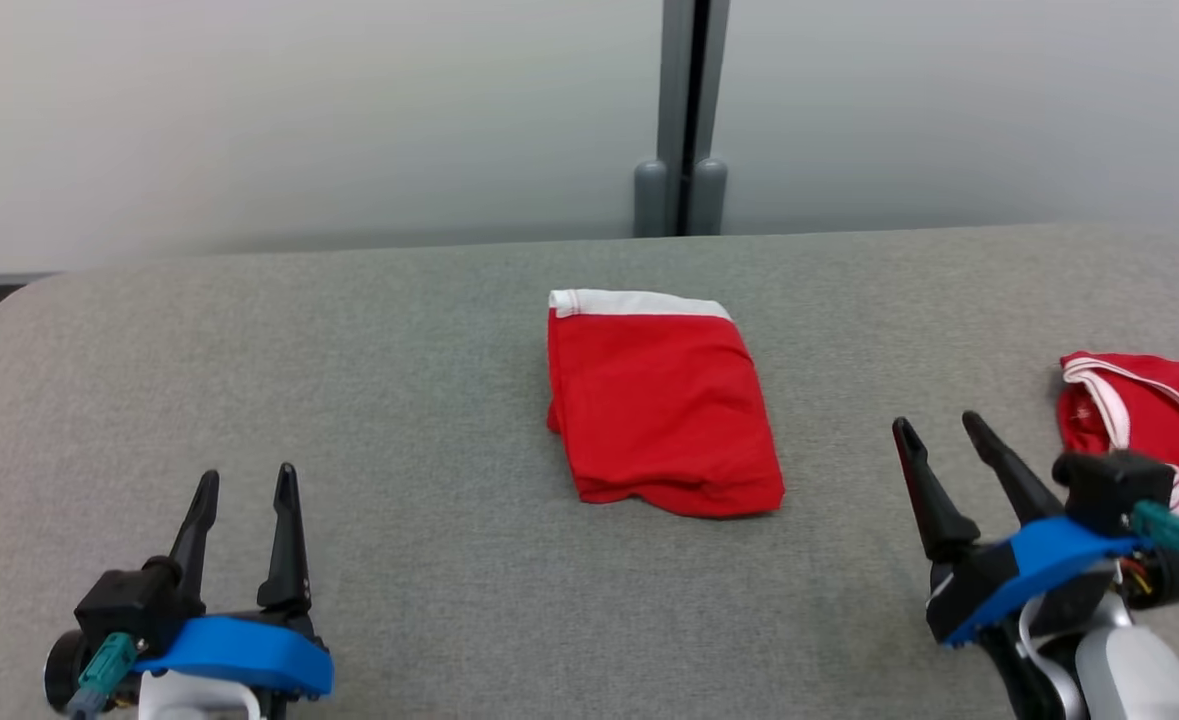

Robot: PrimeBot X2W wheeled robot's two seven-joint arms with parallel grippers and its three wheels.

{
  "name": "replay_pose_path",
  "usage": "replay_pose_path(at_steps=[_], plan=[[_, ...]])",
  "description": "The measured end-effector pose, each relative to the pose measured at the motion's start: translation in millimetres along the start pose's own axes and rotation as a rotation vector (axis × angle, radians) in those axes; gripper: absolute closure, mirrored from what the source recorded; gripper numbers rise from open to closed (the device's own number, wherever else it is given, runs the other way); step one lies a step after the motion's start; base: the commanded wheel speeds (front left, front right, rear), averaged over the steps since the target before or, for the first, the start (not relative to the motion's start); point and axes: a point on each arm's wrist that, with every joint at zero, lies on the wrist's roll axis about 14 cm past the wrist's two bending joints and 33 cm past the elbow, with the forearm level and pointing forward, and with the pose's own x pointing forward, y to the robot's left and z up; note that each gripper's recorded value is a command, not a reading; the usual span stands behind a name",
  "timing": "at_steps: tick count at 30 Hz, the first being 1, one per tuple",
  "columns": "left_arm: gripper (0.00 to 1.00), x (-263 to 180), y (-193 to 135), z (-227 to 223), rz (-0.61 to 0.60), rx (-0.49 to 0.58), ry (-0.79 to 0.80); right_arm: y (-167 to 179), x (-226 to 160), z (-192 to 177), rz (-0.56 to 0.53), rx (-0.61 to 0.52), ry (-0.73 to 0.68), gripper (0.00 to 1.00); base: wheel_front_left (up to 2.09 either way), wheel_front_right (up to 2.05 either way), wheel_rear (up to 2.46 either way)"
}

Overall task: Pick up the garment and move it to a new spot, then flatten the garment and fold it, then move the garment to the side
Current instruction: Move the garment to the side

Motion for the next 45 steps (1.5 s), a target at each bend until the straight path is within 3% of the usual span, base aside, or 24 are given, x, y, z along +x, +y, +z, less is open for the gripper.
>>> replay_pose_path(at_steps=[4,9,16,24,31,32,33,41,45], plan=[[0.00,4.1,4.5,6.8,0.011,0.004,-0.021,13.6,30.6,7.1,0.042,0.028,0.038,0.00,0.00,0.00,0.00],[0.00,4.3,16.3,7.3,0.045,0.006,-0.023,24.6,76.8,-6.7,0.067,0.104,0.205,0.00,0.00,0.00,0.00],[0.00,-4.7,36.1,6.3,0.117,0.008,-0.018,33.0,125.2,-54.0,0.049,0.123,0.474,0.00,0.00,0.00,0.00],[0.00,-22.7,62.5,3.5,0.211,0.019,-0.002,37.0,127.8,-130.4,0.012,0.081,0.747,0.00,0.00,0.00,0.00],[0.00,-21.9,62.9,-1.1,0.215,0.014,0.010,49.6,127.3,-141.7,0.046,0.091,0.789,0.00,0.00,0.00,0.00],[0.00,-20.2,61.3,-2.0,0.209,0.012,0.012,51.9,126.6,-141.7,0.056,0.084,0.789,0.65,0.00,0.00,0.00],[0.00,-18.0,59.4,-2.8,0.202,0.011,0.014,54.3,125.4,-142.0,0.066,0.080,0.789,1.00,0.00,0.00,0.00],[0.00,3.5,38.8,-7.0,0.122,0.002,0.016,67.4,116.7,-122.8,0.159,0.016,0.757,1.00,0.00,0.00,0.00],[0.00,17.5,19.0,-15.4,0.060,-0.012,0.032,47.3,116.1,-89.2,0.173,-0.086,0.703,1.00,0.00,0.00,0.00]])
